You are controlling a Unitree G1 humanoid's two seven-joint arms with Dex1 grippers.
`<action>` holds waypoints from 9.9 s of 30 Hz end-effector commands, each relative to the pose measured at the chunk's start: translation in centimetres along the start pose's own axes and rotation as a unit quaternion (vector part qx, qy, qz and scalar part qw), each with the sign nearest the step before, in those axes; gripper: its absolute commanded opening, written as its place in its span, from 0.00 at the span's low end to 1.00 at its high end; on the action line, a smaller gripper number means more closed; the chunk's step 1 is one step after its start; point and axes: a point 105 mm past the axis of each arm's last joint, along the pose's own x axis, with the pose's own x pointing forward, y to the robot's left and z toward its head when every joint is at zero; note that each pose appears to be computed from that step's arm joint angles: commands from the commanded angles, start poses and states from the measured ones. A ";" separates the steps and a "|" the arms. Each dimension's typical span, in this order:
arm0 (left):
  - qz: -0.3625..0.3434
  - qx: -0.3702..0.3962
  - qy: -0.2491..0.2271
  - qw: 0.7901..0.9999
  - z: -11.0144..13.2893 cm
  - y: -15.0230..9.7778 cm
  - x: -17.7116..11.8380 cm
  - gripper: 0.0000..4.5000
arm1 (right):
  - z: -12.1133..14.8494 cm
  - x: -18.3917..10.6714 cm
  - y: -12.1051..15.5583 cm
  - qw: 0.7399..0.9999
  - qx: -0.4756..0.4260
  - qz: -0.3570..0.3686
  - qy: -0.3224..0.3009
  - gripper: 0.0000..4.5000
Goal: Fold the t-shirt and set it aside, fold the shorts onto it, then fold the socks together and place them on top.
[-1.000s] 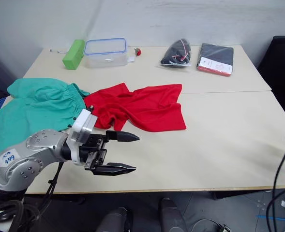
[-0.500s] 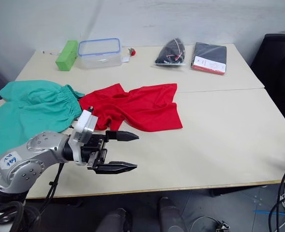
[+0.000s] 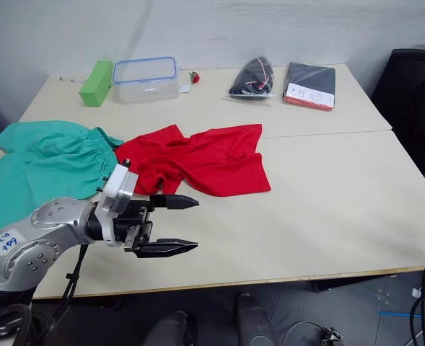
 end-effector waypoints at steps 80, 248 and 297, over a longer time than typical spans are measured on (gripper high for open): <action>0.211 0.124 0.291 0.925 -8.4 15.8 -2.0 0.08 | 2.6 1.2 29.2 0.821 -0.248 0.510 -0.067 1.00; 0.303 -0.023 0.119 0.945 -1.6 8.0 -13.7 0.62 | 3.0 -2.8 21.0 0.761 -0.091 0.637 0.081 0.72; 0.235 -0.012 0.196 0.952 -6.8 3.1 -11.2 0.00 | -0.2 -8.7 25.8 0.788 -0.190 0.585 -0.007 0.00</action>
